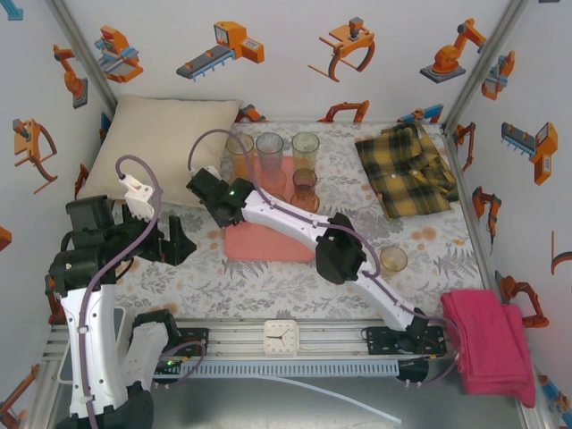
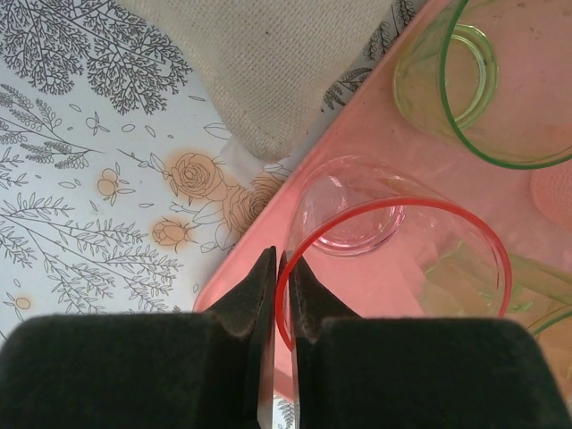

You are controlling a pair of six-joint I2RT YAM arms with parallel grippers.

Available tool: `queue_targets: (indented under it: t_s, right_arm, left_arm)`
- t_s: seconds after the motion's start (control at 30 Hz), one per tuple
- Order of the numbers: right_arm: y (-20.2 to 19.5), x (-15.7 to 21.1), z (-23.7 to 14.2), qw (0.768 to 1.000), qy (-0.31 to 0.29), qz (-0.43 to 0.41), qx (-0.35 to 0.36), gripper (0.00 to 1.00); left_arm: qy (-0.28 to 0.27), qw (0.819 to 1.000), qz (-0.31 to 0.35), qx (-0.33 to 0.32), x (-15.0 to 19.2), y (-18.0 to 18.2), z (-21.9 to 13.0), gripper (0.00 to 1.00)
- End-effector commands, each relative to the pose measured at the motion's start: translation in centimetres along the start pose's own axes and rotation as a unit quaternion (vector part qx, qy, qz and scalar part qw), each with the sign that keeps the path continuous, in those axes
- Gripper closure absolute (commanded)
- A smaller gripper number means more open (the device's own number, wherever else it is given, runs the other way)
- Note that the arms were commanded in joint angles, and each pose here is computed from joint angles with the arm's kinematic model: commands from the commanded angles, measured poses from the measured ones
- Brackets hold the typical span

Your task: Place the glasses into the tray

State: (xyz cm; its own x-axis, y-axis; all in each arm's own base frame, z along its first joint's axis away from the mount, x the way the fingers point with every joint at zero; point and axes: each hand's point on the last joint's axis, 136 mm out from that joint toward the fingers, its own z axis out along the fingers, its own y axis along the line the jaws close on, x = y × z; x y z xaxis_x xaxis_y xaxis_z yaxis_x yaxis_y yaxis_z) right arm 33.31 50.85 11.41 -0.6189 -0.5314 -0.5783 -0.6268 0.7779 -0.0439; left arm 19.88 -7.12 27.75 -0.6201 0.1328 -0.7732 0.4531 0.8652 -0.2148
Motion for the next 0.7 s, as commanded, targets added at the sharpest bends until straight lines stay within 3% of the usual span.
queue_targets:
  t_s: [0.0, 0.37, 0.67]
  right_arm:
    - [-0.4, -0.2, 0.3, 1.0, 0.002, -0.002, 0.003, 0.86]
    - [-0.3, -0.5, 0.2, 1.0, 0.0, -0.001, -0.001, 0.69]
    - [-0.7, -2.1, -1.6, 1.0, -0.025, -0.003, 0.004, 0.64]
  left_arm:
    - [-0.005, 1.0, -0.005, 0.009, 0.0, -0.4, -0.1, 0.0]
    - [-0.005, 1.0, -0.005, 0.01, 0.0, -0.4, -0.1, 0.0]
    - [-0.007, 1.0, -0.004, 0.007, -0.2, -0.3, -0.2, 0.0]
